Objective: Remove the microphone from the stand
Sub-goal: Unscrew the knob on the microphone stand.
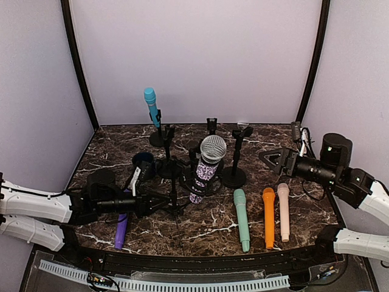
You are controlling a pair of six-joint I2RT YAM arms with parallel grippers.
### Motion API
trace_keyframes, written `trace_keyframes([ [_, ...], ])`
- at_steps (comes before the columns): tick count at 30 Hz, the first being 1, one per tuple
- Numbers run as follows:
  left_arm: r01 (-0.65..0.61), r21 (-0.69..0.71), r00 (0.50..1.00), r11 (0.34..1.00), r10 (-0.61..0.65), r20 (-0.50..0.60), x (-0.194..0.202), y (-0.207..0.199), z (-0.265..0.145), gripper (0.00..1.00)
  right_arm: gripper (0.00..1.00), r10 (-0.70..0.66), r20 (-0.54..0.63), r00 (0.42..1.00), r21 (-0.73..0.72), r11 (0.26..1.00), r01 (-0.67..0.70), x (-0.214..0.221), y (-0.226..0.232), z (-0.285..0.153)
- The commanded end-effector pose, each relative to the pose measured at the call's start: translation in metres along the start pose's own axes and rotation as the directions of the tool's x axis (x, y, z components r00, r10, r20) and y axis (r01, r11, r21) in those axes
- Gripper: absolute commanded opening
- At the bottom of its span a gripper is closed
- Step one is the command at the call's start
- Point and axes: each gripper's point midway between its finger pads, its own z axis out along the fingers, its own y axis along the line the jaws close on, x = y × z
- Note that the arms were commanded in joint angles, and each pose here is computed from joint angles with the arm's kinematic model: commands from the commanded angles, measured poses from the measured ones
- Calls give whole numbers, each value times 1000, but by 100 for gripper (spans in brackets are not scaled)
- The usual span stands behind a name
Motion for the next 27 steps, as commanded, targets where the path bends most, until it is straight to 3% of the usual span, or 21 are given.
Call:
trace_keyframes([
  [1,167,1,977,986,-166,-132,41,11,-4,7,86,0,18,1000,-10,1000,0,-2,2,1],
  [20,365,10,914,931,-356,-195,57,26,-6,8,86,10,18,1000,-16,1000,-10,-1,2,3],
  [27,347,23,926,938,-338,-170,48,24,-6,16,86,10,14,1000,-15,1000,-10,0,1,2],
])
